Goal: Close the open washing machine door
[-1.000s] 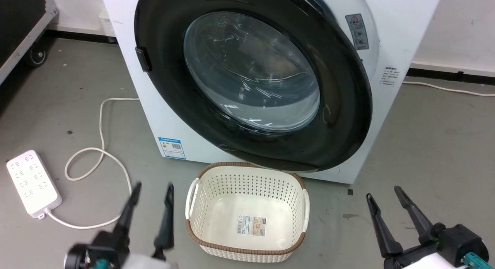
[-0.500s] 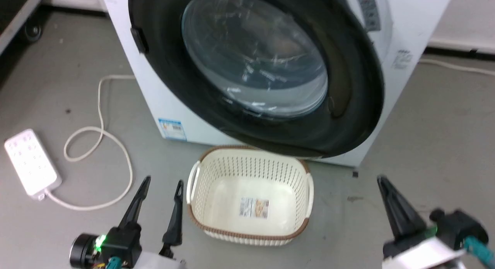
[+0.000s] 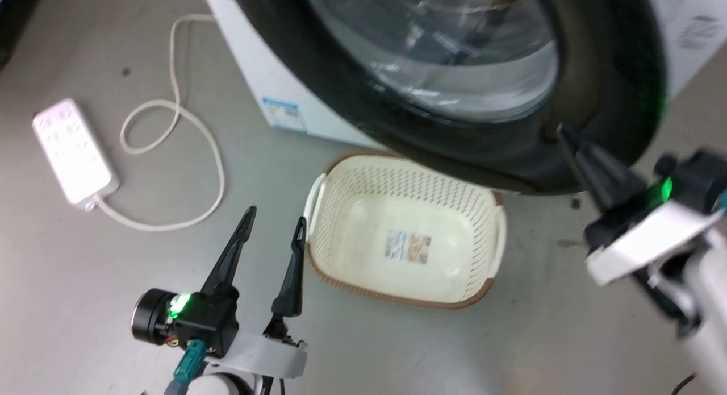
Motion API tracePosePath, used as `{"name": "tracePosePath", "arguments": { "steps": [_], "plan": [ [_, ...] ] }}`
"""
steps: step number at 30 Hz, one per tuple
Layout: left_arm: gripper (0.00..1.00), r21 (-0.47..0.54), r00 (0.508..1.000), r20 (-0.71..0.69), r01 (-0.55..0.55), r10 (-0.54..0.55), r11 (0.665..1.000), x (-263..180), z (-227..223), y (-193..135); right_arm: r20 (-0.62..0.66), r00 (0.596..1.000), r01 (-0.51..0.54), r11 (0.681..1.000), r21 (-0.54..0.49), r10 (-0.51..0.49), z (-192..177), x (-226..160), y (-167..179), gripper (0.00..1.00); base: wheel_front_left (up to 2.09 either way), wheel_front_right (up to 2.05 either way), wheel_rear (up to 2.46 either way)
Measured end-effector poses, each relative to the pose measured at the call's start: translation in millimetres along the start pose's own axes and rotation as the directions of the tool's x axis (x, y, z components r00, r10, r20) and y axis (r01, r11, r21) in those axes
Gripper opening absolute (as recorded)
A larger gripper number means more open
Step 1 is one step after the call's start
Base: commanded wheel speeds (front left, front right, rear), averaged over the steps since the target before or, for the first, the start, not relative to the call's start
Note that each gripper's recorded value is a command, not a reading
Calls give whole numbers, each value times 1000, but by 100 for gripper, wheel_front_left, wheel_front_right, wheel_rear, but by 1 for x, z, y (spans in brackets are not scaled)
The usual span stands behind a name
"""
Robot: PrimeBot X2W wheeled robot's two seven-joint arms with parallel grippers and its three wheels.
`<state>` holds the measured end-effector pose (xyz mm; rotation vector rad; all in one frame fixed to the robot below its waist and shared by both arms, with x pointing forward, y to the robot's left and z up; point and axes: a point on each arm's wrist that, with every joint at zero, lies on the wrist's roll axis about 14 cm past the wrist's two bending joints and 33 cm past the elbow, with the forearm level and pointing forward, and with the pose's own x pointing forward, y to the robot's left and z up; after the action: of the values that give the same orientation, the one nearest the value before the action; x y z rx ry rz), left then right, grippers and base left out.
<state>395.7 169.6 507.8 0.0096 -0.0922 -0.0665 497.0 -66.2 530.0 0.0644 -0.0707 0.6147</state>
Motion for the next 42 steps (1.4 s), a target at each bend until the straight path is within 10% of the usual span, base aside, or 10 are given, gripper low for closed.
{"name": "tracePosePath", "arguments": {
  "steps": [15,31,33,35,42],
  "plan": [
    [100,15,995,-70,-64,65,998,7,-25,17,-134,962,248,967,51,-240,-28,76,-121,0,0,0,0],
    [100,11,998,-18,-68,68,998,9,-7,17,-91,951,303,948,96,-294,-8,74,-119,0,0,0,0],
    [100,10,997,-3,-76,76,997,7,-2,20,-69,950,311,945,104,-305,-2,65,-115,82,0,0,0],
    [100,7,997,7,-79,79,997,4,3,20,-59,951,308,946,103,-303,1,53,-107,100,0,0,0],
    [100,-19,997,35,-71,72,997,-12,15,17,23,931,361,930,70,-363,16,-15,-94,100,0,0,0]
  ]
}}
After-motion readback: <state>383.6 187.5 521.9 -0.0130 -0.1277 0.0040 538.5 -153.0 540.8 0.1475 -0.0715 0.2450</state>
